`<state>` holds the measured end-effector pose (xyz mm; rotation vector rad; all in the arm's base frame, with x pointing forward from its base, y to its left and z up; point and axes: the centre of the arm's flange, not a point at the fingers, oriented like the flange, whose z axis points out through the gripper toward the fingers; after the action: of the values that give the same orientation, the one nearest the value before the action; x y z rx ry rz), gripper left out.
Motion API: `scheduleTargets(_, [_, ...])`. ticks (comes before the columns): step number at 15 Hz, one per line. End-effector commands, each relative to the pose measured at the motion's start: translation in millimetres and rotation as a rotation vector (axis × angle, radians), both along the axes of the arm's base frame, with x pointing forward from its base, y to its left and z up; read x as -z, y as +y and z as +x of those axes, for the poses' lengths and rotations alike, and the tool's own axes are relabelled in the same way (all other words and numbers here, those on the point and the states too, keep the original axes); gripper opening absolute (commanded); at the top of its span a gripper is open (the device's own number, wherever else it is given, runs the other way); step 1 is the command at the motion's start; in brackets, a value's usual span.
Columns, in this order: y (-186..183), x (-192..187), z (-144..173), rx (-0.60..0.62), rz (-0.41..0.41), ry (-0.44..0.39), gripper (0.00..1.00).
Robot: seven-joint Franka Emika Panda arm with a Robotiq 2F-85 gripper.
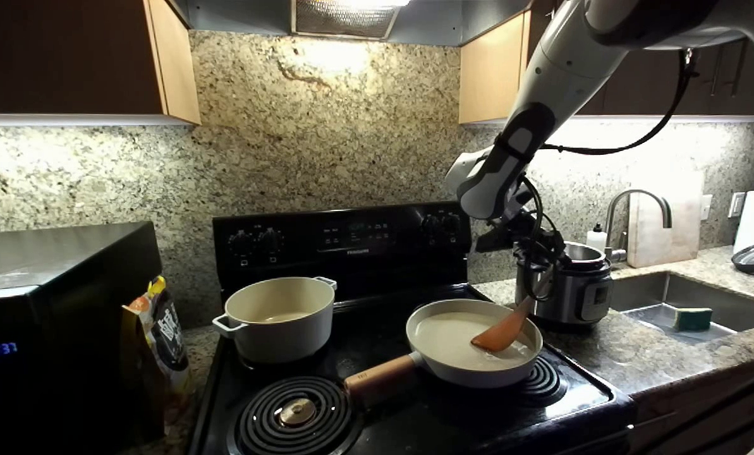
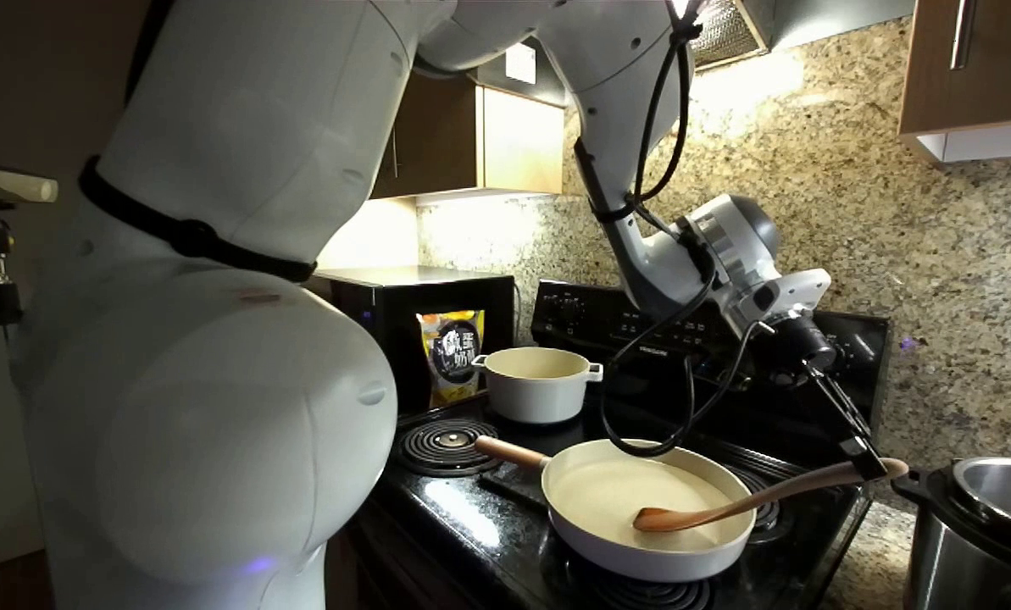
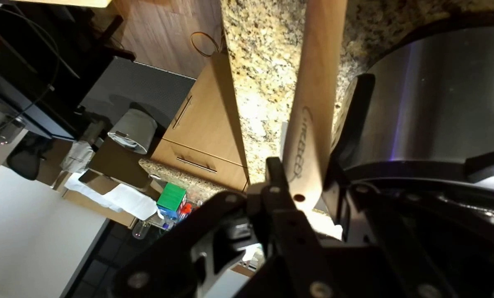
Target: Use the spatula to stir the water
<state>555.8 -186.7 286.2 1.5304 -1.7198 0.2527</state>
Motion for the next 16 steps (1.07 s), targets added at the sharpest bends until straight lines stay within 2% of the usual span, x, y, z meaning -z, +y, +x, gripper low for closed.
scheduleTargets(1, [-0.9, -9.9, 14.1, 0.028, -0.088, -0.054, 0.11])
scheduleTargets(6, [11.7, -20.2, 53.8, 0.035, -0.174, -0.115, 0.11])
scheduleTargets(12, [50.4, -2.1, 82.8, -0.041, -0.159, -0.102, 0.11])
scheduleTargets(16, [83.8, 18.5, 79.2, -0.121, -0.152, -0.073, 0.11])
